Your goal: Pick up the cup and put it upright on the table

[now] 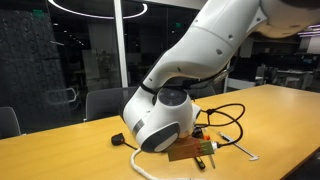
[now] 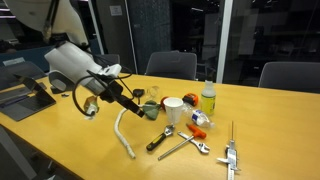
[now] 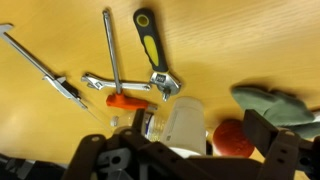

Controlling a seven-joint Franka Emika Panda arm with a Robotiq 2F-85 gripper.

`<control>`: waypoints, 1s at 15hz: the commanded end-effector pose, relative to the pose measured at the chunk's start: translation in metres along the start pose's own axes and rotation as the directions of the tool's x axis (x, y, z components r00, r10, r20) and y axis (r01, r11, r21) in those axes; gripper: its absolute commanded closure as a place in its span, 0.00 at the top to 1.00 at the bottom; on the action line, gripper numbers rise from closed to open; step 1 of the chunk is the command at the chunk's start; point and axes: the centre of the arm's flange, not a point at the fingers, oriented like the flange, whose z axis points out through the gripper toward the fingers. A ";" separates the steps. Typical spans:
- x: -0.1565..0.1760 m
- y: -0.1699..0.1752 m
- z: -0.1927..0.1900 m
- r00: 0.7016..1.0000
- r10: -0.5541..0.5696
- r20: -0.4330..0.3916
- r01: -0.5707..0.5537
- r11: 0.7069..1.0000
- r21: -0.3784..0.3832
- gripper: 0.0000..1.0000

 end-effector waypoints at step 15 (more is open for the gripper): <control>0.037 0.105 -0.189 0.793 -0.491 0.360 0.259 0.807 0.531 1.00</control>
